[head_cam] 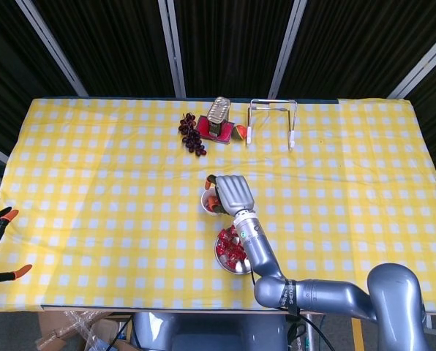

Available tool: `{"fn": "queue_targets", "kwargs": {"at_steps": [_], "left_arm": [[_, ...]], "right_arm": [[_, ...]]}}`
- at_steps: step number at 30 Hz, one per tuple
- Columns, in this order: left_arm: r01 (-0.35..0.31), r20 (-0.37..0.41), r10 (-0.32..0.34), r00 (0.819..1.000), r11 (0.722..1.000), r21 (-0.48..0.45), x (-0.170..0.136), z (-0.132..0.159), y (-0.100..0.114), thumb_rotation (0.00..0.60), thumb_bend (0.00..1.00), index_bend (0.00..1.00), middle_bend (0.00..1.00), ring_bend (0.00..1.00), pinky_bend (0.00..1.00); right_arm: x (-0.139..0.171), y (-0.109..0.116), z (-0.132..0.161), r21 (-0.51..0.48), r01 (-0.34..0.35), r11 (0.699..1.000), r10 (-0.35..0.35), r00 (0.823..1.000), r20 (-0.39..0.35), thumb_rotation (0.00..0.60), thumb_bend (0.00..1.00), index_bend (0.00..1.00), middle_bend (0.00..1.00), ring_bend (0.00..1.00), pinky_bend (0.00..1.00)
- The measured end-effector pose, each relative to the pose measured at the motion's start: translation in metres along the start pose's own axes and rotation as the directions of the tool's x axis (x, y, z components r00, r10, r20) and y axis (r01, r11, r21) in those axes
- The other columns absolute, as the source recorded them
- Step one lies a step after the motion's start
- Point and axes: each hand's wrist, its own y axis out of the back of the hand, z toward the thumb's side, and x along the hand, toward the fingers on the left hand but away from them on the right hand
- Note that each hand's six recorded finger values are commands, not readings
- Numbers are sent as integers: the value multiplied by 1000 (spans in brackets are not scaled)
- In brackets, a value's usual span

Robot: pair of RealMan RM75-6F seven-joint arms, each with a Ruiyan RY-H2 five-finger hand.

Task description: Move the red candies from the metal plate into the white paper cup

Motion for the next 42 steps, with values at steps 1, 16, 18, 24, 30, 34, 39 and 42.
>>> {"fn": "queue_targets", "kwargs": {"at_steps": [1, 16, 18, 24, 30, 34, 39, 42], "left_arm": [[0, 0, 0, 1000, 1000, 0, 0, 0, 0, 600, 35, 0, 0, 0, 0], [-18, 14, 18, 1000, 1000, 5, -2, 2, 2, 600, 35, 0, 0, 0, 0], [-21, 17, 21, 1000, 1000, 6, -2, 3, 2, 600, 35, 0, 0, 0, 0], [-35, 25, 35, 999, 999, 8, -3, 3, 3, 600, 35, 0, 0, 0, 0], [-43, 28, 43, 999, 999, 9, -4, 3, 4, 600, 37, 0, 0, 0, 0], [-46, 30, 45, 999, 999, 10, -4, 3, 4, 600, 38, 0, 0, 0, 0], [-43, 29, 43, 999, 999, 13, -4, 3, 3, 600, 37, 0, 0, 0, 0], [-43, 28, 43, 999, 999, 14, -3, 3, 3, 600, 38, 0, 0, 0, 0]], "right_arm": [[3, 1, 1, 2, 0, 1000, 0, 1000, -7, 600, 480, 403, 758, 910, 1000], [96, -14, -26, 102, -141, 985, 144, 989, -18, 600, 401, 211, 751, 879, 979], [105, -19, -33, 118, -154, 981, 156, 988, -9, 600, 400, 211, 751, 879, 979], [126, -39, -49, 143, -184, 972, 183, 983, 18, 600, 372, 176, 751, 879, 979], [128, -50, -55, 138, -187, 973, 184, 982, 32, 600, 369, 122, 751, 879, 979], [126, -53, -61, 133, -185, 974, 180, 982, 49, 600, 369, 121, 751, 879, 979], [126, -61, -75, 121, -215, 969, 206, 975, 85, 600, 370, 122, 751, 879, 979], [127, -66, -78, 116, -231, 966, 222, 971, 88, 600, 369, 122, 751, 879, 979]]}}
